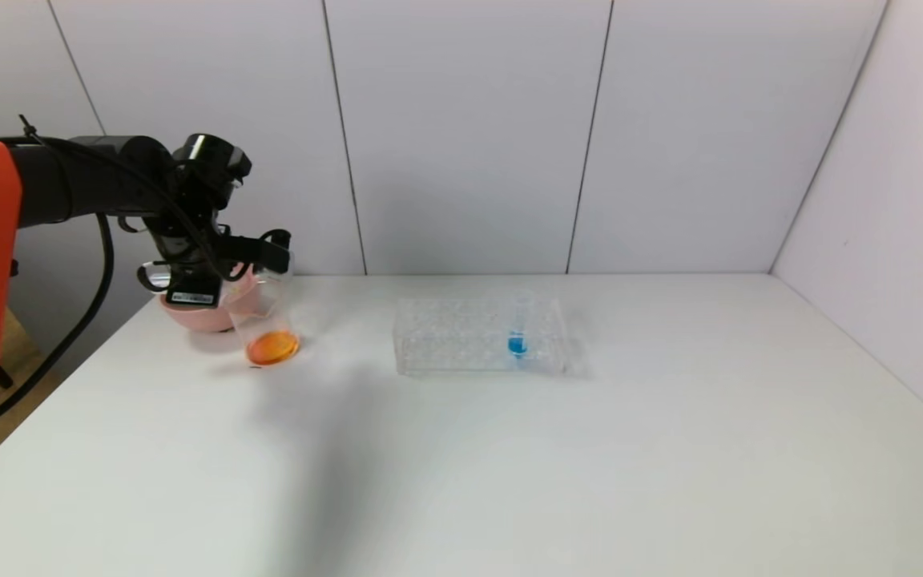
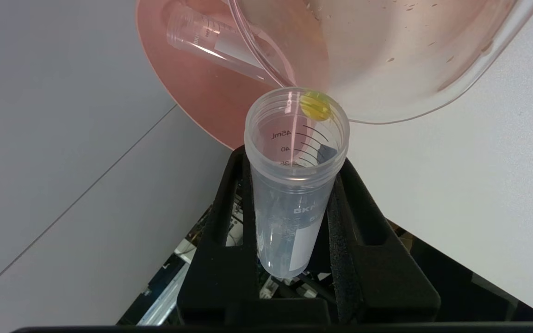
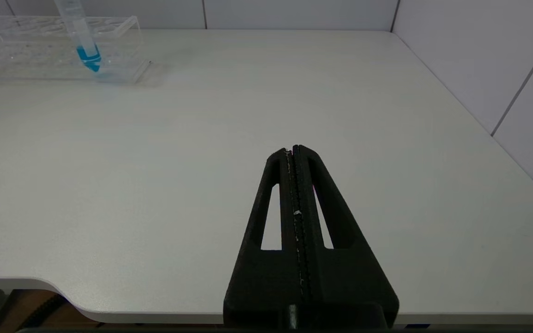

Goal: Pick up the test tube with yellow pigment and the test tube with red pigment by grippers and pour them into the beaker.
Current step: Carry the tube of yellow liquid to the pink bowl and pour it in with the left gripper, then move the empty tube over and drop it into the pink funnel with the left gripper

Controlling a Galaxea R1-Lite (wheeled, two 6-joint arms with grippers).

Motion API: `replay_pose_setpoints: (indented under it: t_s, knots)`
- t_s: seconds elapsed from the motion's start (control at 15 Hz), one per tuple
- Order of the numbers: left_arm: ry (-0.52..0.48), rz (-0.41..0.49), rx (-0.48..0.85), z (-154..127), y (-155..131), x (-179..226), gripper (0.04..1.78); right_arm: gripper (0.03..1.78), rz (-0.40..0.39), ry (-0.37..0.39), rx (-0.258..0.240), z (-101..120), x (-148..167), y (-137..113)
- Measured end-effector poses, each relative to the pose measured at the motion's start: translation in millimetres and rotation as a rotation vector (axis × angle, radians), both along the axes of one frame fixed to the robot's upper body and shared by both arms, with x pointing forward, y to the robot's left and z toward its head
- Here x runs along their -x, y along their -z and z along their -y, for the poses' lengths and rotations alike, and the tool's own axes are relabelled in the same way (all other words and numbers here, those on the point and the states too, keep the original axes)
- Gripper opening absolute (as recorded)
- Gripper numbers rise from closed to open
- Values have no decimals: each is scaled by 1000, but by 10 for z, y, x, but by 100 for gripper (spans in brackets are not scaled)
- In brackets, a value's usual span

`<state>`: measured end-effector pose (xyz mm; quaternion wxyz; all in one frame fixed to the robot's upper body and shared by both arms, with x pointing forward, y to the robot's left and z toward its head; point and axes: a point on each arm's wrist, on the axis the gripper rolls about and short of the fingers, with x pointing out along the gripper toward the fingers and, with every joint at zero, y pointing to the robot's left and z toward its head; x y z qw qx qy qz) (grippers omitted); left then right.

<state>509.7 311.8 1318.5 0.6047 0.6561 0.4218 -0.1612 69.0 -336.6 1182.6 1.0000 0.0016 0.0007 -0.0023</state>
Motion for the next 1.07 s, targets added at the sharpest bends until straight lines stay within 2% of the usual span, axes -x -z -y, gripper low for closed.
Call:
replay_pose_setpoints:
  t_s: [0.33,0.67,0.8,1.07]
  knots:
    - [0,8,8,6,-3,-5,45,11,0,0,0,0,0,0]
    - [-89,103,127,-3,-130,41,45,11,0,0,0,0,0,0]
    - [-145,185,200,-7,-212,40,45,11,0,0,0,0,0,0]
    - [-276,427,433,-96,-462,25,45,11,0,0,0,0,0,0]
